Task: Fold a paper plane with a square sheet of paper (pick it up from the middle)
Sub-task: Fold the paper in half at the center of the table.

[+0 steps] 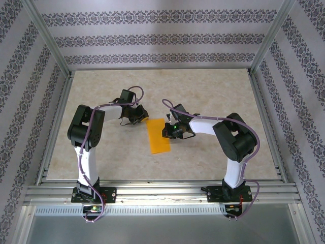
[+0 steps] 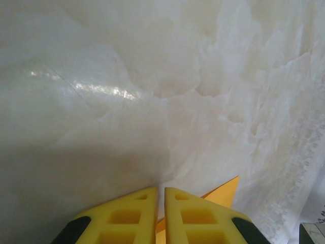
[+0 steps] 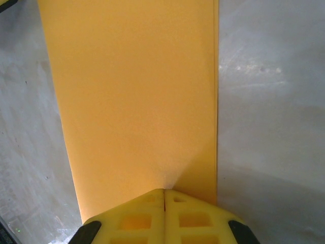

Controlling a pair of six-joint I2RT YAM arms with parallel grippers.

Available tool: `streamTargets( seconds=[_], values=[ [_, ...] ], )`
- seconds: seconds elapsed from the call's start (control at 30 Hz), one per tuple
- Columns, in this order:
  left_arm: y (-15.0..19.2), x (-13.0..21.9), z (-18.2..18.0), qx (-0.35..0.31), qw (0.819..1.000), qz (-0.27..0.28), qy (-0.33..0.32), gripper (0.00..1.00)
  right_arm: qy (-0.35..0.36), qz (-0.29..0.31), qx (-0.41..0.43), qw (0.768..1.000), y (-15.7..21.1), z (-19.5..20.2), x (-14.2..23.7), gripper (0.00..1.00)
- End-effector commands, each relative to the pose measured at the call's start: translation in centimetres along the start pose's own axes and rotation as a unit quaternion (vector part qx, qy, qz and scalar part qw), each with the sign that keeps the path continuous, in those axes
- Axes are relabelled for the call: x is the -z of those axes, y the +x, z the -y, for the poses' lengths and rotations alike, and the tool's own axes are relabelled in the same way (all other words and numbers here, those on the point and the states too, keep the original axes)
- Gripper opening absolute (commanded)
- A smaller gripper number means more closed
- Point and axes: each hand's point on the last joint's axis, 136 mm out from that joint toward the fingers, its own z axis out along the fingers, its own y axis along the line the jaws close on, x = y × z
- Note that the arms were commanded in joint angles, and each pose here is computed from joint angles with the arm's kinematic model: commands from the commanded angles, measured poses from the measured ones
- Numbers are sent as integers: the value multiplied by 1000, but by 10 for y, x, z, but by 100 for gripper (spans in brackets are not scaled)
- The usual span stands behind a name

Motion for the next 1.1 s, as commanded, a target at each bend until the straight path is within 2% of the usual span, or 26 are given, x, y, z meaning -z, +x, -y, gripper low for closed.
streamTargets(
  seconds=[0.0, 0.2, 0.43, 0.53, 0.67, 0.83, 1.07],
  values=[
    [-6, 25, 11, -14, 999, 33, 5, 15, 80, -60, -40, 994, 37, 51, -7, 0],
    [25, 50, 25, -37, 998, 38, 22, 17, 79, -58, -42, 994, 35, 50, -8, 0],
    [91, 40, 50, -73, 995, -20, 71, 15, 81, -54, -42, 994, 33, 50, -7, 0],
    [115, 33, 50, -79, 993, -47, 72, 15, 82, -55, -41, 994, 33, 50, -8, 0],
    [143, 25, 34, -73, 993, -67, 57, 14, 84, -56, -43, 994, 34, 51, -7, 0],
    [169, 14, 15, -51, 993, -82, 71, 14, 84, -55, -44, 994, 33, 51, -8, 0],
    [193, 17, -22, -37, 994, -99, 32, 14, 90, -51, -47, 993, 34, 55, -7, 0]
  ],
)
